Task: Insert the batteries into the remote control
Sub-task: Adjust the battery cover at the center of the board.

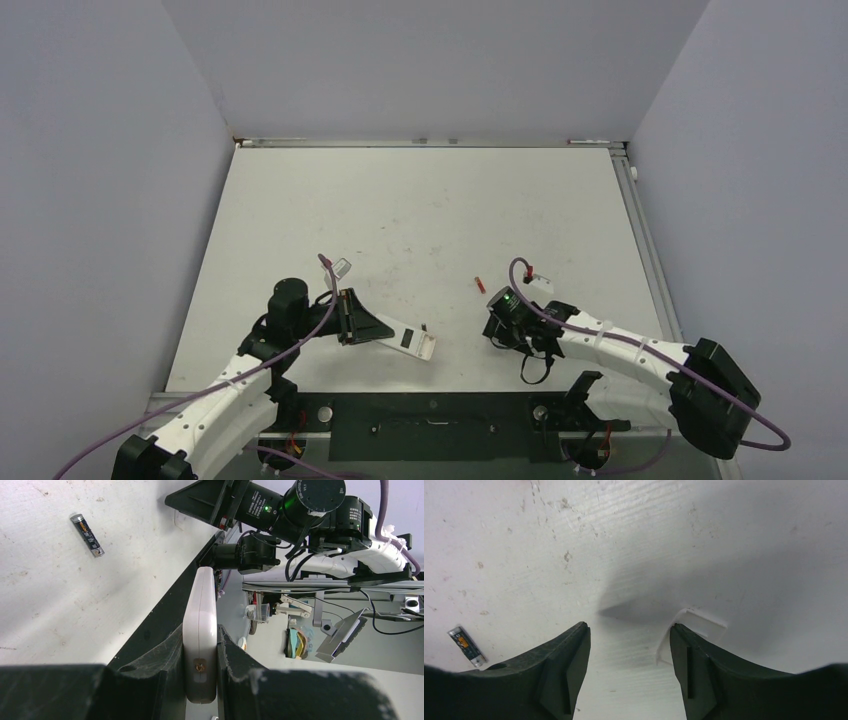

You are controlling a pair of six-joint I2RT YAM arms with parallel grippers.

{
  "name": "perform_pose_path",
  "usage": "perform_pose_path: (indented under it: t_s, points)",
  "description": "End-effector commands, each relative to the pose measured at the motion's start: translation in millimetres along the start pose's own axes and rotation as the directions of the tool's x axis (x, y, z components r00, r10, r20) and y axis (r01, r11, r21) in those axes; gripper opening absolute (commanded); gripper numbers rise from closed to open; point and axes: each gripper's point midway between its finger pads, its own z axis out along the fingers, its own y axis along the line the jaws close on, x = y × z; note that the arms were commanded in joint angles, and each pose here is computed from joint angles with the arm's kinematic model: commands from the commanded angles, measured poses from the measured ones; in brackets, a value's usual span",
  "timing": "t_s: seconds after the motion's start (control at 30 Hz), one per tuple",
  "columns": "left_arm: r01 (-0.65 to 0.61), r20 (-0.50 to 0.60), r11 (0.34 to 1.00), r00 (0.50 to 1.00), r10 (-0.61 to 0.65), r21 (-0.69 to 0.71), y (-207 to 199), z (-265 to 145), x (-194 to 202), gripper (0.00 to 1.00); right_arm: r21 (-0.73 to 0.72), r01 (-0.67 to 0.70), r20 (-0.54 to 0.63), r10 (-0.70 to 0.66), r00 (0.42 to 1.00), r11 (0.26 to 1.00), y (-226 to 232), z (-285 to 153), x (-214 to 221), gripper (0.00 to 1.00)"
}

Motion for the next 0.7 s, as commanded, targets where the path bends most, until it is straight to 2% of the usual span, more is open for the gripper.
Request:
perform_pose_path:
  t_s: [0.0,0.37,0.67]
  points:
    - [-0.061,0.006,0.997,0.998,0.061,0.041,-13.1,-0.1,-4.7,0.00,0.022,-0.065,0.055,0.064,0.996,0.998,-10.2,16.0,-12.1,0.59]
    - [-0.057,0.009,0.998,0.998,0.057,0.026,-10.4,-0.2,-4.9,0.00,0.063,-0.108,0.130,0.099,0.987,0.992,-12.8,31.8,-58.1,0.59]
    - [-0.048,0.019,0.999,0.999,0.048,-0.003,-6.2,0.5,-7.5,0.00,0.083,-0.096,0.124,0.086,0.989,0.992,-12.0,49.5,-88.6,0.59]
